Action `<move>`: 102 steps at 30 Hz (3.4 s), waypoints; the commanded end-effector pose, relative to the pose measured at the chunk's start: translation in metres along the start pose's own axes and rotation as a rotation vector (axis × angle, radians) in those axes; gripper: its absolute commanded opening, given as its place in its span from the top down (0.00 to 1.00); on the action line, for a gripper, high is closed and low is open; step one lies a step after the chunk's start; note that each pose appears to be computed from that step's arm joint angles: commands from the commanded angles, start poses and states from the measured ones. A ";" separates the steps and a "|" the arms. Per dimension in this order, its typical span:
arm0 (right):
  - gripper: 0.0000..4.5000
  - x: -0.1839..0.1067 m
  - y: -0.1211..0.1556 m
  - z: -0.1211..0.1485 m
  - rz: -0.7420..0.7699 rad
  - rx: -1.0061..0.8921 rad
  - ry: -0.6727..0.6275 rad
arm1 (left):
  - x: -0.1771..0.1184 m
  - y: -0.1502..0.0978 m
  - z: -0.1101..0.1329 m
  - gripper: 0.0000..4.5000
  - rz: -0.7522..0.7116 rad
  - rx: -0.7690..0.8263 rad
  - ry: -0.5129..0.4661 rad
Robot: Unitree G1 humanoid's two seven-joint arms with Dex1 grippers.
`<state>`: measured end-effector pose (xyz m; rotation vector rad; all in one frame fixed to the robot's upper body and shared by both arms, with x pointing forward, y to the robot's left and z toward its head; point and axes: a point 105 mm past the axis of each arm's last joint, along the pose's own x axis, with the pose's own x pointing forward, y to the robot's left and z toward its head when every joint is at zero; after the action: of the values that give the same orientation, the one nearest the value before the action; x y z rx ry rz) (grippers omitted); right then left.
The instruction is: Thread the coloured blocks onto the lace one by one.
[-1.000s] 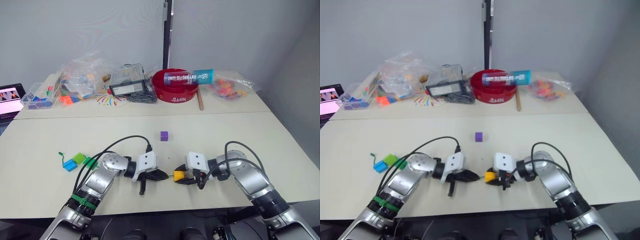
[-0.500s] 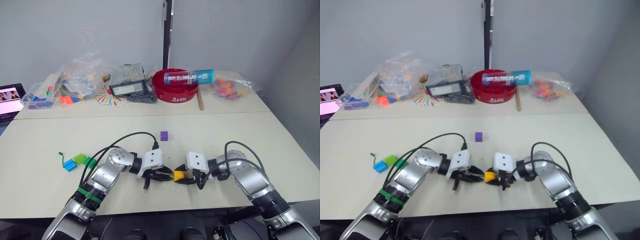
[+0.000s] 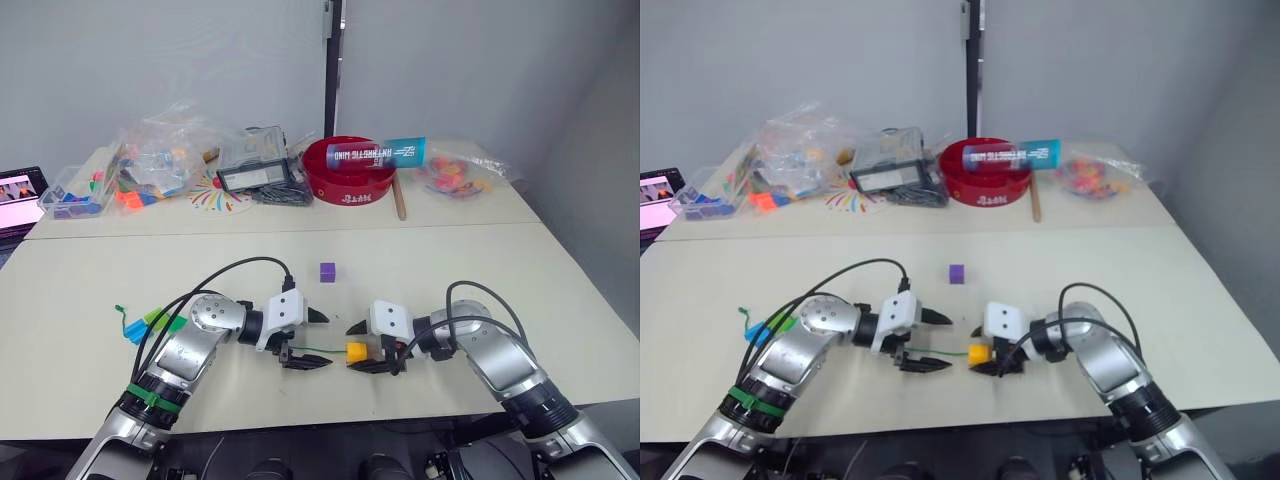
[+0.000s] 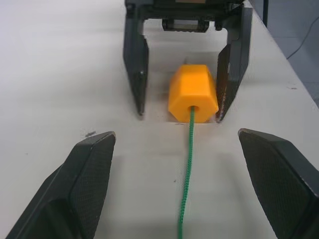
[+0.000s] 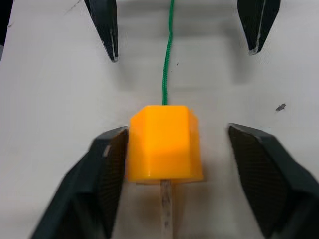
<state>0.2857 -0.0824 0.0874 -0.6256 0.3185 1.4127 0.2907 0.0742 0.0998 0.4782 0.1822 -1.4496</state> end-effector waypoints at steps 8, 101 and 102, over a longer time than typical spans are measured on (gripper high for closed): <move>0.00 -0.045 0.013 0.003 -0.003 0.030 -0.039 | 0.029 -0.006 0.017 0.08 -0.068 0.050 -0.054; 1.00 -0.018 -0.003 0.010 -0.034 -0.077 0.002 | -0.178 0.013 -0.108 0.71 0.128 -0.092 0.393; 1.00 -0.018 -0.003 0.010 -0.033 -0.078 0.001 | -0.177 0.013 -0.108 0.71 0.126 -0.090 0.391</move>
<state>0.2831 -0.0946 0.0976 -0.6732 0.2987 1.3932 0.3073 0.2769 0.0960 0.6953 0.4210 -1.1933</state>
